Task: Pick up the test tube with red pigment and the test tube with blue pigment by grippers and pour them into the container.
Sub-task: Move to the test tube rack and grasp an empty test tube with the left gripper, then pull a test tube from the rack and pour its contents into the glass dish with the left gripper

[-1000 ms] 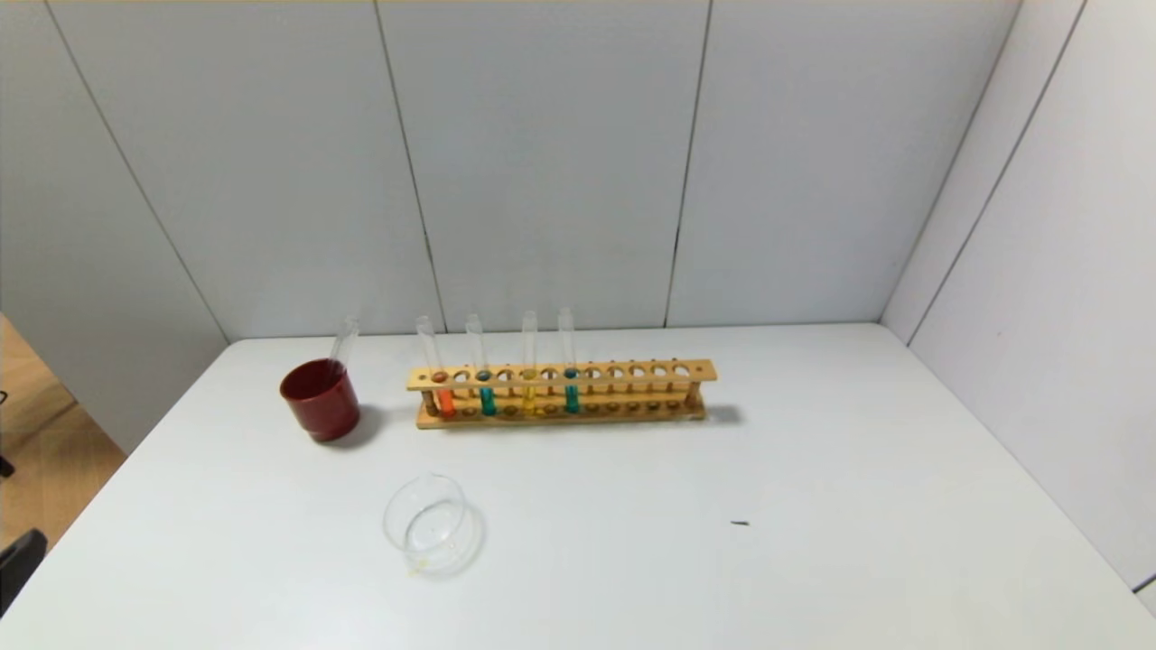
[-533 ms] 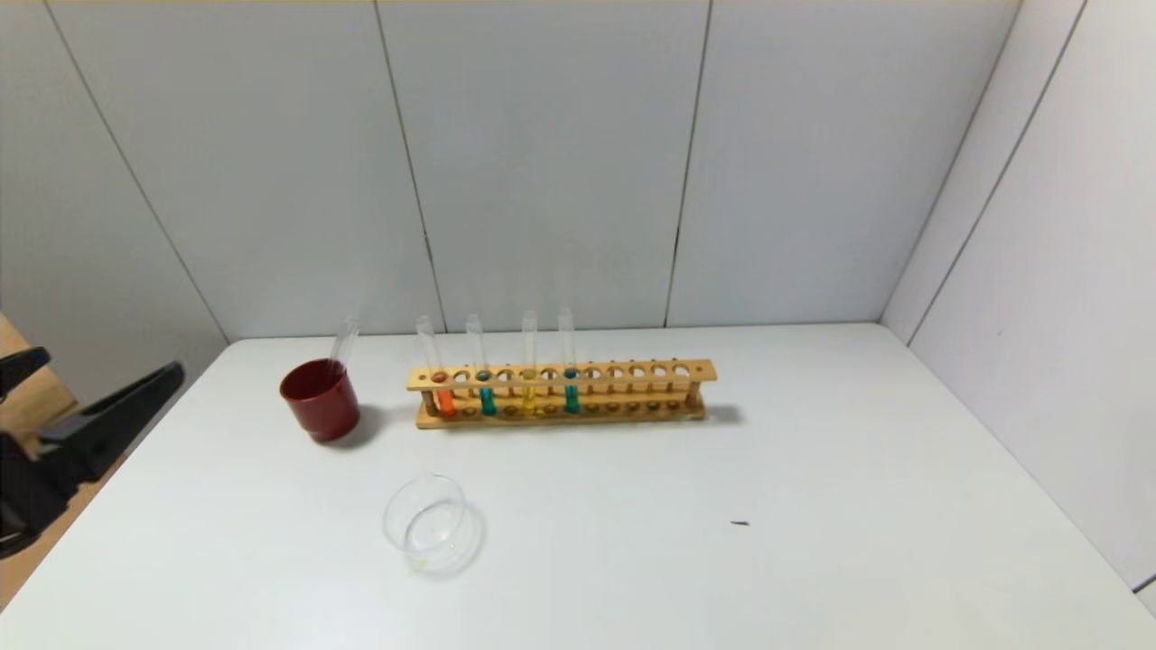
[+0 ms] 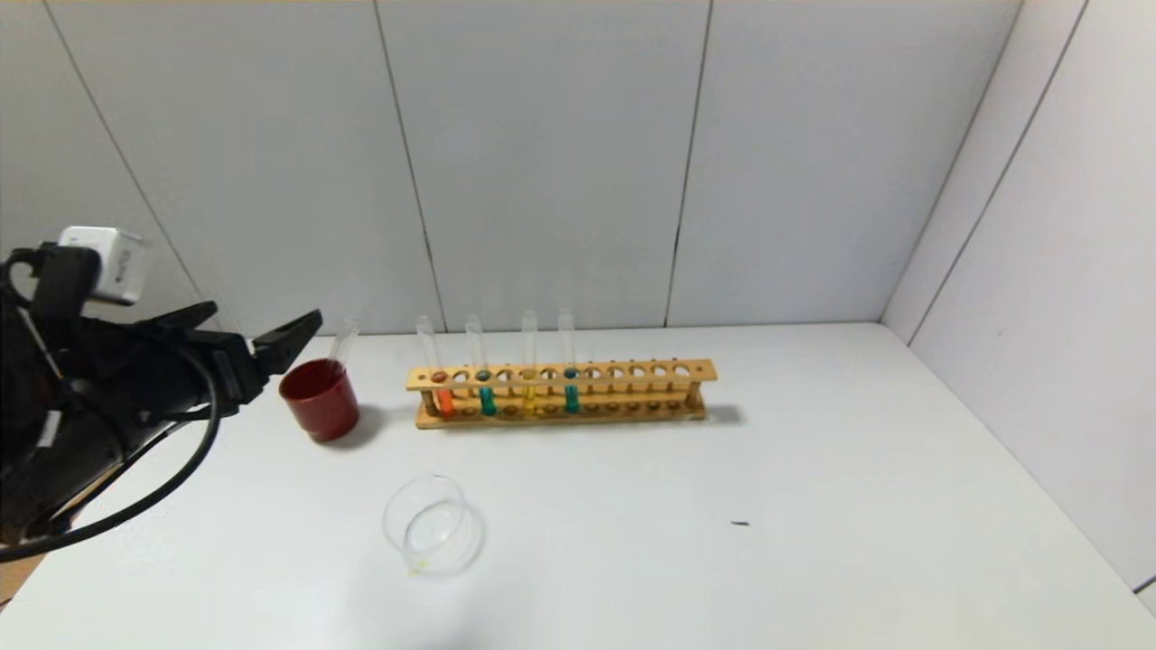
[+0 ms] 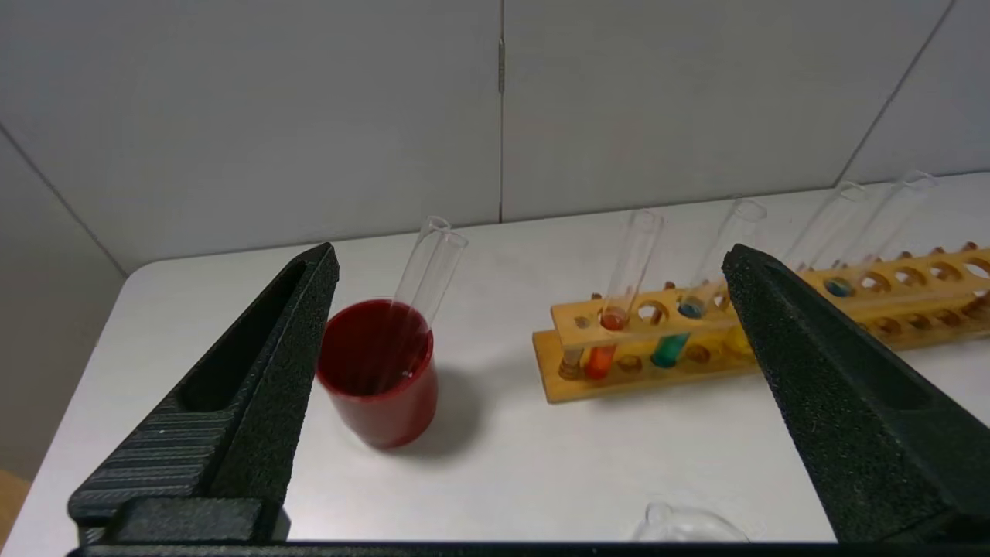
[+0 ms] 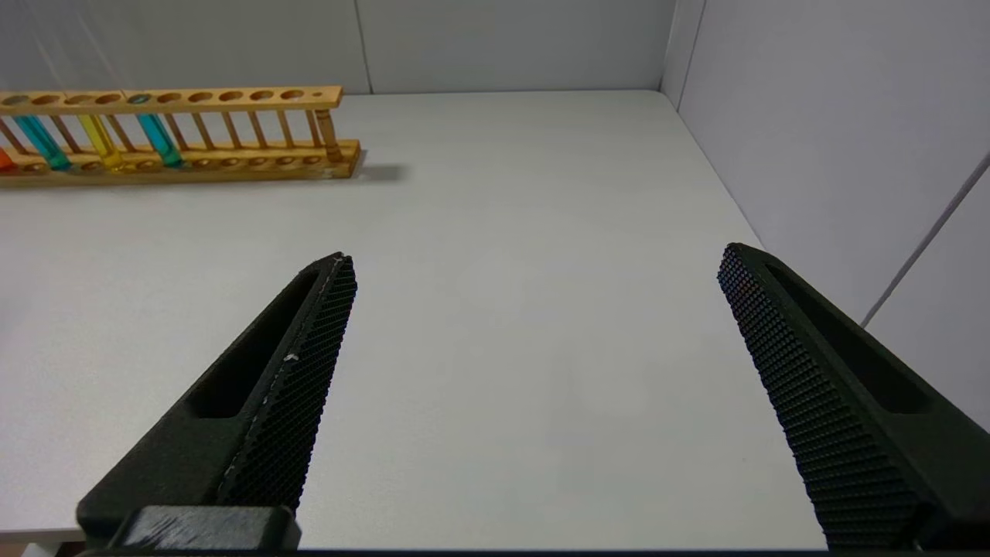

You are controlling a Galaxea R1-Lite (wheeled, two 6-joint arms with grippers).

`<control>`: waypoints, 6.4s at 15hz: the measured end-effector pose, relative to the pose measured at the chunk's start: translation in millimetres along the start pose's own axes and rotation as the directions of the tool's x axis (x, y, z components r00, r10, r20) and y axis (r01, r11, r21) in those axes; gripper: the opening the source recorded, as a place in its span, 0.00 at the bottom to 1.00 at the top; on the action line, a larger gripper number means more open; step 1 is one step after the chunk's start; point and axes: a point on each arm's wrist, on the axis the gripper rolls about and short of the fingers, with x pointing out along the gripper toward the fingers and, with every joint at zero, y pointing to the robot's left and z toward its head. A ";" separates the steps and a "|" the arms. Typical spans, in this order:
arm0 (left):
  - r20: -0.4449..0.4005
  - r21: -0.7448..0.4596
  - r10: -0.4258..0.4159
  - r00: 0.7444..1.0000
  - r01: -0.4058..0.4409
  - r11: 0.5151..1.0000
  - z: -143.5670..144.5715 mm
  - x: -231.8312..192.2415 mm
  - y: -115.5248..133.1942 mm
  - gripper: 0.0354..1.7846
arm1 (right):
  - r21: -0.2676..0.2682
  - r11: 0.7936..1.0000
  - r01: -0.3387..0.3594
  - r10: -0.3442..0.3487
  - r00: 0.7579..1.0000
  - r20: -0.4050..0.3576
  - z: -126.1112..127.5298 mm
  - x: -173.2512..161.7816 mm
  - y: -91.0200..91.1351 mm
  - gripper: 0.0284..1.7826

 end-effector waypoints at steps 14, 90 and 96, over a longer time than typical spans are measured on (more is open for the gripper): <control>-0.105 0.041 -0.093 0.990 0.098 0.994 -79.3 97.4 -49.7 0.98 | 0.000 1.000 0.000 0.000 1.000 0.000 0.0 0.0 0.0 0.96; 0.018 0.078 -0.012 1.000 0.011 0.997 -85.9 148.2 -54.0 0.16 | 0.000 1.000 0.000 0.000 1.000 0.000 0.0 0.0 0.0 0.96; 0.036 0.075 0.018 0.999 -0.021 0.997 -61.1 144.0 -53.1 0.16 | 0.000 1.000 0.000 0.000 1.000 0.000 0.0 0.0 0.0 0.96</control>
